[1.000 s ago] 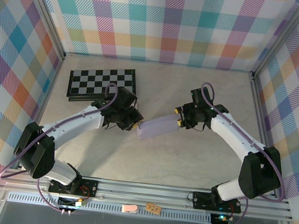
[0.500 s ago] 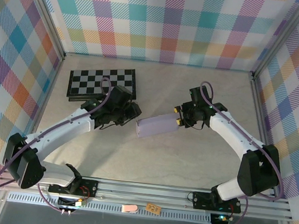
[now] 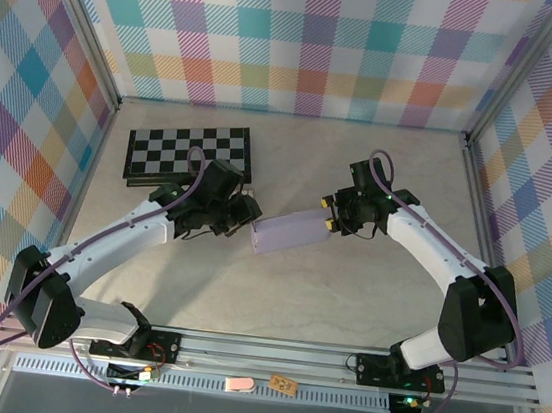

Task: Fold the paper box

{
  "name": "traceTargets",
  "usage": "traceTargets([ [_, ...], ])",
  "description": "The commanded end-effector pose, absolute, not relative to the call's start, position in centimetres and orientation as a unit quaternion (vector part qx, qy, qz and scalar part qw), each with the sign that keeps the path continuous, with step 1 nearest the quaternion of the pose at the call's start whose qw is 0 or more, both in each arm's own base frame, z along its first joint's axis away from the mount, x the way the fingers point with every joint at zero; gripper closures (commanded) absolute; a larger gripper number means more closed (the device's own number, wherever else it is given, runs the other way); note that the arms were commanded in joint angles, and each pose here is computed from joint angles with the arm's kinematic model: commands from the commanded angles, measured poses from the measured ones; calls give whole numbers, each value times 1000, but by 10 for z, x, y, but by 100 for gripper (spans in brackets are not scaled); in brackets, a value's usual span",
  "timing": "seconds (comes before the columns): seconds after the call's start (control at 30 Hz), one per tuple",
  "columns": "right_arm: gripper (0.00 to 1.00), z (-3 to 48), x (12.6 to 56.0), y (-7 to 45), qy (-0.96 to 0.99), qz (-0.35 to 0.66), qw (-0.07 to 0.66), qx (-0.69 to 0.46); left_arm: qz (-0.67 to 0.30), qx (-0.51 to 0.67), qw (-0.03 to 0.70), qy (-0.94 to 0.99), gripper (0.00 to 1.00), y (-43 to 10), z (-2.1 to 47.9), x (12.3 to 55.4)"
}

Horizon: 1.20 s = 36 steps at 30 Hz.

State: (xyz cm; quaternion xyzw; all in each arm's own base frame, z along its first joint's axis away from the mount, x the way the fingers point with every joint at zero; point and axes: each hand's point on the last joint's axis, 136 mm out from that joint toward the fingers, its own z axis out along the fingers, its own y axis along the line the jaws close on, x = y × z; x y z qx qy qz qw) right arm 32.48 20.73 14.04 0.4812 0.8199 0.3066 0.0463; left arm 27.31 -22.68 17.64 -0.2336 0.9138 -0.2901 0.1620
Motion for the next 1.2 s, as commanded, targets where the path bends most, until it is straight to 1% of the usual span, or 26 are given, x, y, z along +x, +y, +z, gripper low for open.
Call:
traceTargets([
  [0.0,62,106,304,198,831,239,11,502,-275,-230,135,924,63,-226,156,260],
  [0.1,62,105,304,198,831,238,9,502,-262,-226,127,930,65,-223,144,254],
  [0.2,63,103,303,199,831,237,8,503,-261,-220,130,931,68,-223,140,253],
  [0.37,63,103,304,199,832,236,7,503,-244,-193,132,941,71,-225,131,250],
  [0.5,64,102,302,198,833,234,6,501,-229,-182,129,948,75,-221,119,245],
  [0.63,64,102,301,197,835,232,7,499,-231,-185,144,944,78,-218,128,248],
  [0.73,64,102,300,196,836,229,7,499,-247,-192,172,934,75,-219,157,256],
  [0.83,64,102,300,196,837,229,7,497,-269,-203,182,924,73,-225,184,263],
  [0.87,64,101,299,196,837,227,5,498,-274,-211,181,921,71,-227,189,265],
  [0.9,64,101,299,197,837,227,4,497,-279,-219,180,917,67,-229,193,267],
  [0.97,64,100,299,197,838,227,4,497,-273,-242,166,916,63,-226,190,267],
  [1.17,65,102,298,197,838,228,5,496,-271,-282,123,912,60,-228,166,274],
])
